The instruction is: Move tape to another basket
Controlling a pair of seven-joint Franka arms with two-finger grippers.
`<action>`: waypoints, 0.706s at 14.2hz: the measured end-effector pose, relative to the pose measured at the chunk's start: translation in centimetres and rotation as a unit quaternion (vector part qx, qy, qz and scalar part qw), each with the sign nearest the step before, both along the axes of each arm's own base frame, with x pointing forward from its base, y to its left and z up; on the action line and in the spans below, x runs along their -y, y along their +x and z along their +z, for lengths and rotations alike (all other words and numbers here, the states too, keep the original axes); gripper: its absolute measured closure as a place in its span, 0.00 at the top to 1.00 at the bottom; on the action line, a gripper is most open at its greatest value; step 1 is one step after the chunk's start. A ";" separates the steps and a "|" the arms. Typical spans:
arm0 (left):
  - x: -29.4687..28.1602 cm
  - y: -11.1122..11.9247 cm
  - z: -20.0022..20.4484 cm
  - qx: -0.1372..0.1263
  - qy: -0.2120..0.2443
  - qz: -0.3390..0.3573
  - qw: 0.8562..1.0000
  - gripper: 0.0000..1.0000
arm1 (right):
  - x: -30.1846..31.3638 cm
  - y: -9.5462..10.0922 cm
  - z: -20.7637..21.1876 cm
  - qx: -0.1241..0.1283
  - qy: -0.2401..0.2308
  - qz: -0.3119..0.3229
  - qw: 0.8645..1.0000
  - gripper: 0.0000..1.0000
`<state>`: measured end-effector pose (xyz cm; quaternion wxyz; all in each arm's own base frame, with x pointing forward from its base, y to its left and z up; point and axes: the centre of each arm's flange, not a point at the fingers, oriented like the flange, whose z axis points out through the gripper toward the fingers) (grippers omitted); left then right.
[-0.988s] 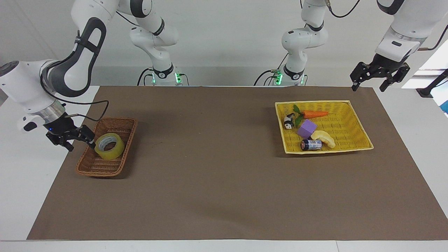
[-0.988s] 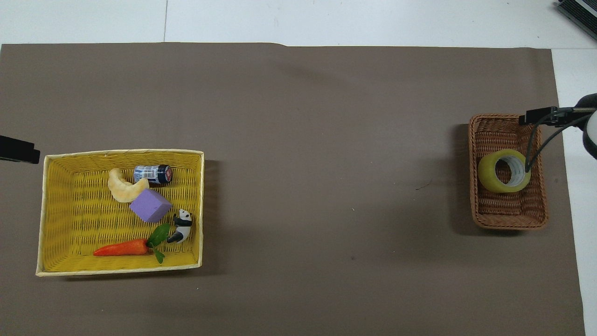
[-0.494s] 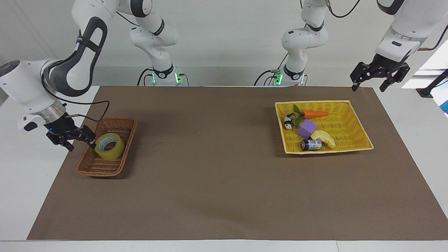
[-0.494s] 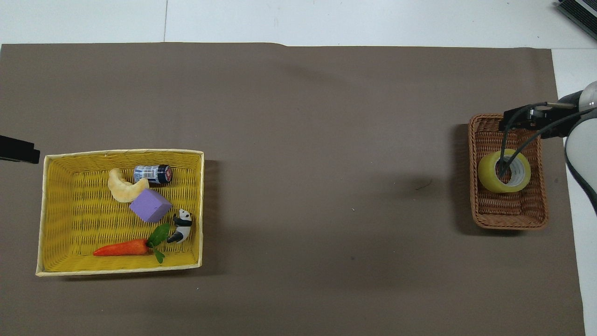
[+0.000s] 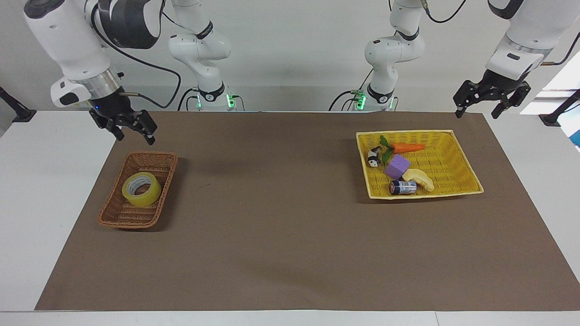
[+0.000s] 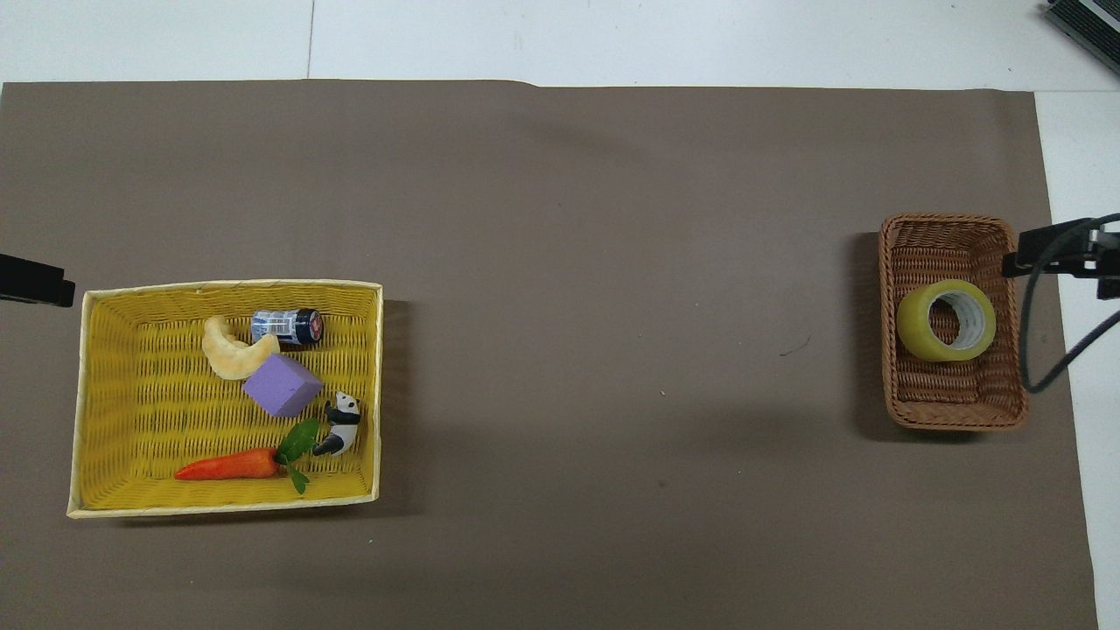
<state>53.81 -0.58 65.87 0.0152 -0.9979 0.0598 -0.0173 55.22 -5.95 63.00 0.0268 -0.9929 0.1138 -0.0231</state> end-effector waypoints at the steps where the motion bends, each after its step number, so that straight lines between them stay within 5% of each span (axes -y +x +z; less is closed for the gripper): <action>1: 0.0 0.0 0.0 0.000 0.000 0.000 1.000 1.00 | 0.0 -0.6 1.1 0.000 0.000 0.000 1.000 1.00; 5: 0.0 0.0 0.0 0.000 0.000 0.000 1.000 1.00 | 0.5 -3.0 2.1 -0.004 0.005 -0.004 1.000 1.00; 10: 0.0 0.0 0.0 0.000 0.000 0.000 1.000 1.00 | -0.3 -3.3 1.5 -0.012 0.007 0.004 1.000 1.00</action>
